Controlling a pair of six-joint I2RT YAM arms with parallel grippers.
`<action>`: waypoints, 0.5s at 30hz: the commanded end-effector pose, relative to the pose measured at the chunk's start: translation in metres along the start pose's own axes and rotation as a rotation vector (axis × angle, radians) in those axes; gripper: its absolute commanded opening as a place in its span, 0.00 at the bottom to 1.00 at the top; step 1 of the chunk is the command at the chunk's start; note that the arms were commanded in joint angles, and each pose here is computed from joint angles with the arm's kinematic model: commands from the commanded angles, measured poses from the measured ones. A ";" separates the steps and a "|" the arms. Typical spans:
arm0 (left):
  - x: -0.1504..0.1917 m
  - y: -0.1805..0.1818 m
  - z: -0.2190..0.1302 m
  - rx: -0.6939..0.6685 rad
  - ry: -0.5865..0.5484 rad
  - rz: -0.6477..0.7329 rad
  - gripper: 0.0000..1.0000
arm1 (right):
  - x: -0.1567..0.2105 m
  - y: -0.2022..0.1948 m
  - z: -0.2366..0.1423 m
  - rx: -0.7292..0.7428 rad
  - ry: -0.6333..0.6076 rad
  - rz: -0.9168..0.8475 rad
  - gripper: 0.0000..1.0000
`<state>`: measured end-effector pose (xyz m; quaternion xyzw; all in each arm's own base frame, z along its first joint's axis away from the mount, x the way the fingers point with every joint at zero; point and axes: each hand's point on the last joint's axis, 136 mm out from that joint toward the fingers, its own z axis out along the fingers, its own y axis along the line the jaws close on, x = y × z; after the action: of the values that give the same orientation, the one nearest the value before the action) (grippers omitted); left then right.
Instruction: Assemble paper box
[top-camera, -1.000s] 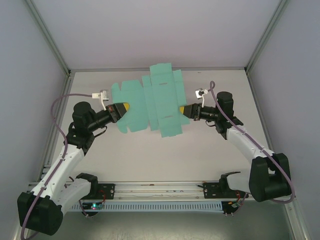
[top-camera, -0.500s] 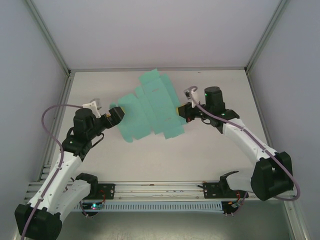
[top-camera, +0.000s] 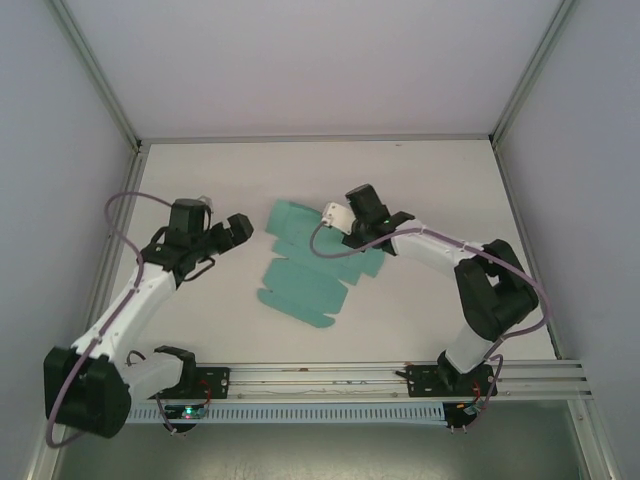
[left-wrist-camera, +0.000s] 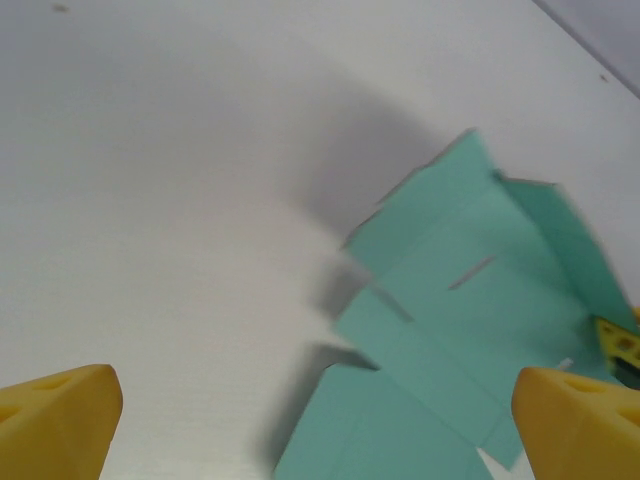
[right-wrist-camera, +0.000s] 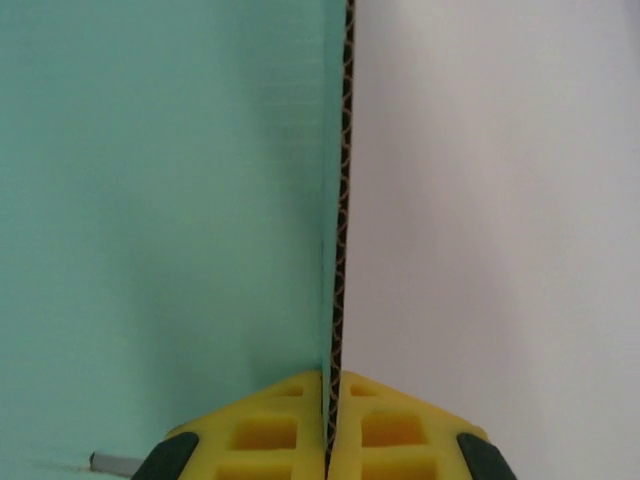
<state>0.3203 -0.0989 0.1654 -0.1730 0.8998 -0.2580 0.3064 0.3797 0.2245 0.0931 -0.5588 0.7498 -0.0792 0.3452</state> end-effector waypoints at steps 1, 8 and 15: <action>-0.021 -0.041 0.007 0.151 0.016 0.045 1.00 | -0.013 -0.023 0.007 0.233 -0.010 -0.276 0.00; -0.031 -0.090 0.037 0.295 0.153 0.081 0.98 | -0.042 0.000 -0.001 0.301 -0.198 -0.381 0.00; -0.005 -0.100 0.065 0.242 0.294 0.165 0.79 | -0.047 0.001 -0.011 0.306 -0.235 -0.355 0.00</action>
<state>0.3945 -0.1874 0.1897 -0.0566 0.8965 -0.3650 0.2447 0.3798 0.2604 0.1002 -0.6400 0.5887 -0.1809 0.4594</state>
